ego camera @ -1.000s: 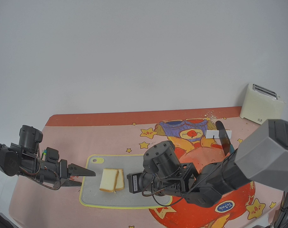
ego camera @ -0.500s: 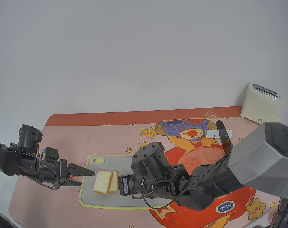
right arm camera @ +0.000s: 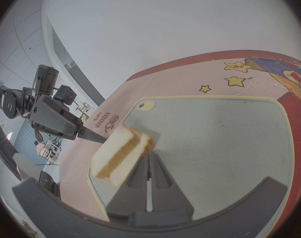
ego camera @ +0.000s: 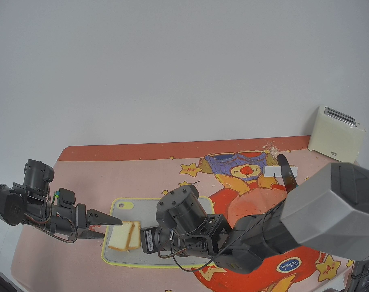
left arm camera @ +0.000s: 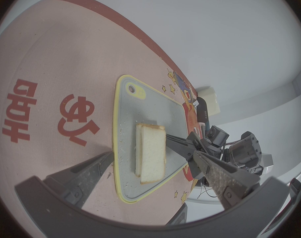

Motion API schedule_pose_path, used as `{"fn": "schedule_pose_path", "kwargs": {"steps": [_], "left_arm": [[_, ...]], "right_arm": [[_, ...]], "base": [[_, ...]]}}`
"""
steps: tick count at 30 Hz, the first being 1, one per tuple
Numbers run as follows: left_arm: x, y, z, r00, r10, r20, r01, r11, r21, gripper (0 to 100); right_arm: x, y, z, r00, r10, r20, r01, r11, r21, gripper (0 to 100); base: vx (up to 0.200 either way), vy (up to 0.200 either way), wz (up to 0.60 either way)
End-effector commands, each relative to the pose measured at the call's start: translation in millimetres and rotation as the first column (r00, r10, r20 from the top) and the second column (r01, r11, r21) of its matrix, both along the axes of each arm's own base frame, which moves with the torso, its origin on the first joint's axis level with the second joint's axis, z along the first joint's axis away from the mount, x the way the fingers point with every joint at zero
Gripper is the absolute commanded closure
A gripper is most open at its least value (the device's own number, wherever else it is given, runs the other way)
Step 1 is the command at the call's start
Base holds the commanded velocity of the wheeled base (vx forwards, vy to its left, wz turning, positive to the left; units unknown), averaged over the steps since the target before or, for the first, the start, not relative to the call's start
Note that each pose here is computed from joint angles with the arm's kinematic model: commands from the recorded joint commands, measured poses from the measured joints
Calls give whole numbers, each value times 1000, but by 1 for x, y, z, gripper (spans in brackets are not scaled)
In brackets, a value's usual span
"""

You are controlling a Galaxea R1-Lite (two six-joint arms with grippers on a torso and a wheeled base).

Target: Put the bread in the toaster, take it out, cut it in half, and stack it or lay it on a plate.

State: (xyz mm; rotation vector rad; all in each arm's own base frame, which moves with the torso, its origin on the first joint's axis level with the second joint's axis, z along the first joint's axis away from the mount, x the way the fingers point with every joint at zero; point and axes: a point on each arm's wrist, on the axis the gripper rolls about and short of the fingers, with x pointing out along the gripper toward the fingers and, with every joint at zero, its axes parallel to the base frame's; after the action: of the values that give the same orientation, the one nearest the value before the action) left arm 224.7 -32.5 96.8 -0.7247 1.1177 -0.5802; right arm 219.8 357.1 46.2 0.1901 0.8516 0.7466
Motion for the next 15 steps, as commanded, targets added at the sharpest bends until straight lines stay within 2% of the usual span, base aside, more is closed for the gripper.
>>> {"fn": "schedule_pose_path", "kwargs": {"steps": [1, 15], "left_arm": [[0, -2, -2, 1000, -8, -10, 8, 1000, 0, 0], [-2, -6, -2, 1000, -25, -13, 25, 1000, 0, 0]], "right_arm": [[-1, 6, 0, 1000, 9, 8, -9, 1000, 13, 100], [-8, 24, 13, 999, 33, 30, -35, 997, 72, 100]], "base": [[0, 0, 0], [0, 0, 0]]}}
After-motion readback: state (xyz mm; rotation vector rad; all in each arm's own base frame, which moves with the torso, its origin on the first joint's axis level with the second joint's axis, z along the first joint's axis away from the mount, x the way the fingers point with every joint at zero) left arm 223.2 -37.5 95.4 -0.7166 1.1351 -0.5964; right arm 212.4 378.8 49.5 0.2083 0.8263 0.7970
